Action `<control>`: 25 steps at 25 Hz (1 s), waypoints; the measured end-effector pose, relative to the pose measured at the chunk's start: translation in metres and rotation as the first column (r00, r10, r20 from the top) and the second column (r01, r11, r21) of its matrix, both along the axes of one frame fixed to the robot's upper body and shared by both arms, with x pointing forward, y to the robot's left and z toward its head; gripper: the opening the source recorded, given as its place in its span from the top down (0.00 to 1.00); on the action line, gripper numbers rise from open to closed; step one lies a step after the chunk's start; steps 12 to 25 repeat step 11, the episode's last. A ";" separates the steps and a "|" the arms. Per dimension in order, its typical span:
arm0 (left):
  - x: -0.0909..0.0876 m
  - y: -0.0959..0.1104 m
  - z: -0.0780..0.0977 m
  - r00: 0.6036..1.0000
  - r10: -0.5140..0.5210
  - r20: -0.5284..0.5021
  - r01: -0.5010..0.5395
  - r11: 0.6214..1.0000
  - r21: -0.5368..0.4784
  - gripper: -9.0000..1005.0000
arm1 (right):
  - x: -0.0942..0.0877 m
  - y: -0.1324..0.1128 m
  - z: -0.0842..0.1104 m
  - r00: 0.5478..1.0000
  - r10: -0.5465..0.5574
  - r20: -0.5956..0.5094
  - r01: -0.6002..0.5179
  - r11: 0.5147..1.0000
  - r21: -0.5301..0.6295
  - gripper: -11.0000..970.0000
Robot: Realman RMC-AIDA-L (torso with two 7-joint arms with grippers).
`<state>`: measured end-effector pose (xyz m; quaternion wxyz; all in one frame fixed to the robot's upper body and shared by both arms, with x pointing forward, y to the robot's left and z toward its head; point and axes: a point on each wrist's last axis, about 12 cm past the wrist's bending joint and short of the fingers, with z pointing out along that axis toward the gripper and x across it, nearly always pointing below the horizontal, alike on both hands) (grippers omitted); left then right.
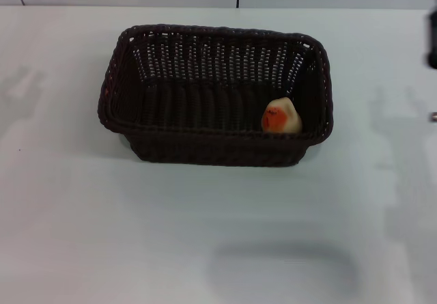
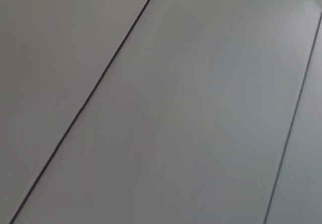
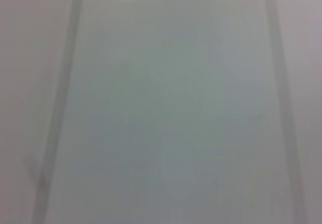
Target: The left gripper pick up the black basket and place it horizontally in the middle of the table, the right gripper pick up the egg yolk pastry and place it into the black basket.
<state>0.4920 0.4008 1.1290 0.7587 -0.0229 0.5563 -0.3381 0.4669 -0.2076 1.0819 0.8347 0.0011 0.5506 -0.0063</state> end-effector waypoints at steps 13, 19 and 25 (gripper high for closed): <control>-0.011 -0.012 -0.047 0.987 0.154 -0.048 -0.148 0.983 0.104 0.62 | -0.014 -0.066 -0.010 0.933 -0.360 0.022 0.357 0.931 0.068 0.47; -0.011 -0.012 -0.047 0.987 0.154 -0.048 -0.148 0.983 0.104 0.62 | -0.014 -0.066 -0.010 0.933 -0.360 0.022 0.357 0.931 0.068 0.47; -0.011 -0.012 -0.047 0.987 0.154 -0.048 -0.148 0.983 0.104 0.62 | -0.014 -0.066 -0.010 0.933 -0.360 0.022 0.357 0.931 0.068 0.47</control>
